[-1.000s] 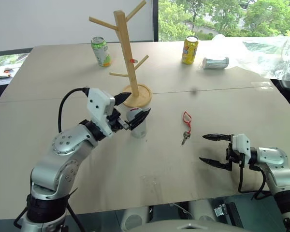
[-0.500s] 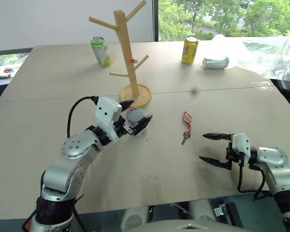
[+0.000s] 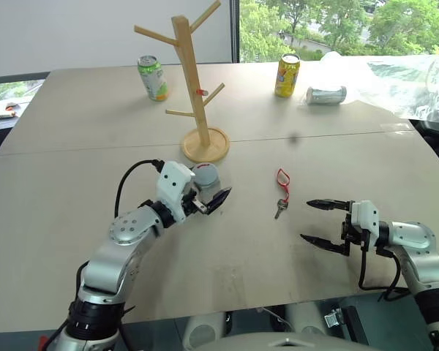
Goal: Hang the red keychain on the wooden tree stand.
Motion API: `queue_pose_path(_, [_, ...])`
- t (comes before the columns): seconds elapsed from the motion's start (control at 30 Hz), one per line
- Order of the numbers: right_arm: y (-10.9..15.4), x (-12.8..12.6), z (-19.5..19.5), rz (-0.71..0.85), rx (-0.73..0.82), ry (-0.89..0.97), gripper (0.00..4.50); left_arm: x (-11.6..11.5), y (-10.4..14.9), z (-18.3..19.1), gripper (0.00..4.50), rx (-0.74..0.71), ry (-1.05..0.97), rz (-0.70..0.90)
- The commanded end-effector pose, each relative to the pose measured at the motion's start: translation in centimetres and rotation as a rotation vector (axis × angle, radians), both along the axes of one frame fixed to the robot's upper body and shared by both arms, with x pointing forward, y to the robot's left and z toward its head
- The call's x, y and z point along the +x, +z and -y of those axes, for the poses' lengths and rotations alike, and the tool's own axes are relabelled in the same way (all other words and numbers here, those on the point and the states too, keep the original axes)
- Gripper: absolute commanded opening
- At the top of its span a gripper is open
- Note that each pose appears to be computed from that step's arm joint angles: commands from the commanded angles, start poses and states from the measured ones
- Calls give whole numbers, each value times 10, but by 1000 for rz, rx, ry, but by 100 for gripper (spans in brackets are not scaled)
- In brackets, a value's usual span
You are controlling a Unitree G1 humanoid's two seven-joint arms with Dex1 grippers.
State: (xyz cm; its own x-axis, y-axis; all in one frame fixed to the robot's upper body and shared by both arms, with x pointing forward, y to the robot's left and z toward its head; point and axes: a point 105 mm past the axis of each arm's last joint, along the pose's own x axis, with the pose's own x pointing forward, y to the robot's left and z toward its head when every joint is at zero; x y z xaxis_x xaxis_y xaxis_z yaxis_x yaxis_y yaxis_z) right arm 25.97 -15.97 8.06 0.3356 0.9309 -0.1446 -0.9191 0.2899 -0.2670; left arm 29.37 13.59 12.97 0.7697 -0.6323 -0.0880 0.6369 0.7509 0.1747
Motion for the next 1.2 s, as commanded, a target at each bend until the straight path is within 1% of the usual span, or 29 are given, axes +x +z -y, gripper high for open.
queue_pose_path(0.03, [13, -1, 0, 44, 18, 6, 432, 0, 1, 3, 450, 10, -9, 35])
queue_pose_path(0.2, [14, 0, -2, 46, 15, 8, 432, 2, -7, 0, 450, 15, 9, 23])
queue_pose_path(0.4, [15, 2, -2, 47, 10, 7, 432, 2, -9, 1, 450, 7, 12, 25])
queue_pose_path(0.43, [15, 2, -2, 47, 10, 7, 450, 3, -9, 2, 398, 4, 15, 28])
queue_pose_path(0.47, [15, 2, -1, 48, 9, 7, 450, 4, -9, 2, 378, 4, 19, 30])
queue_pose_path(0.53, [15, 2, -1, 48, 8, 7, 450, 7, -10, 0, 292, 1, 47, 25])
queue_pose_path(0.67, [15, 2, -1, 47, 5, 7, 450, 11, -11, -4, 292, 3, 88, 34])
queue_pose_path(0.73, [16, 2, -1, 51, 7, 8, 450, 18, -7, -16, 292, -19, 181, 63])
queue_pose_path(0.83, [21, 2, -3, 63, 16, 11, 450, 33, 5, -49, 292, -76, 422, 130])
queue_pose_path(0.93, [31, 5, -8, 81, 49, 11, 450, 38, 23, -101, 292, -122, 732, 225])
queue_pose_path(1.03, [40, 7, -13, 89, 79, 20, 450, 33, 31, -152, 292, -150, 1005, 273])
queue_pose_path(1.2, [53, 13, -22, 90, 126, 27, 450, 18, 29, -229, 292, -139, 1344, 268])
